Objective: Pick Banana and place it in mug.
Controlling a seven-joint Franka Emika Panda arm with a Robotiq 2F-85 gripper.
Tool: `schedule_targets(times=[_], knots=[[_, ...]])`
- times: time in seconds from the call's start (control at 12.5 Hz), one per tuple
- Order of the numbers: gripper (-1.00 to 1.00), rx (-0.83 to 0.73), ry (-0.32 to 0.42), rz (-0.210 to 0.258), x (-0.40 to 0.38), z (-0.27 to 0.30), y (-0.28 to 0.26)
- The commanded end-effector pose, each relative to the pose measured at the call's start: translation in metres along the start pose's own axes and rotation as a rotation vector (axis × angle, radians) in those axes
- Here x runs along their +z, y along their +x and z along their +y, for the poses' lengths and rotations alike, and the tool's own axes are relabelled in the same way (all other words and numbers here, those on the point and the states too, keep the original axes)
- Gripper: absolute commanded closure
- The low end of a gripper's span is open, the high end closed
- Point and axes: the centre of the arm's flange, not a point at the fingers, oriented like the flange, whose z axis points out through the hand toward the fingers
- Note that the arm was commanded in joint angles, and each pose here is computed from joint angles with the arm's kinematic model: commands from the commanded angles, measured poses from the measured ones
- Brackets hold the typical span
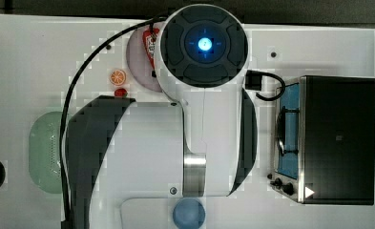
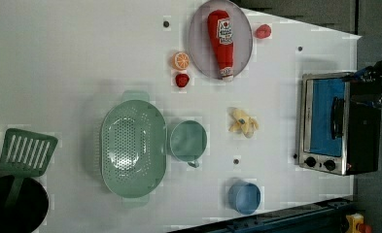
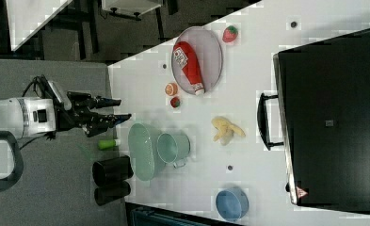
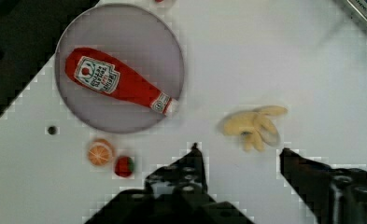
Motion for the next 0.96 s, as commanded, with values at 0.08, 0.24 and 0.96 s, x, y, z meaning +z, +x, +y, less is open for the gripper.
schedule_targets(times=[0.08,0.24,0.96], knots=[[-0.59,0.087,-0.036,0.015,-0.065,0.106,-0.048],[-1.0,0.087,-0.038,0.013,-0.064,0.106,-0.047],[-1.0,-0.2,-0.051,-0.001,0.106,0.084,-0.027]])
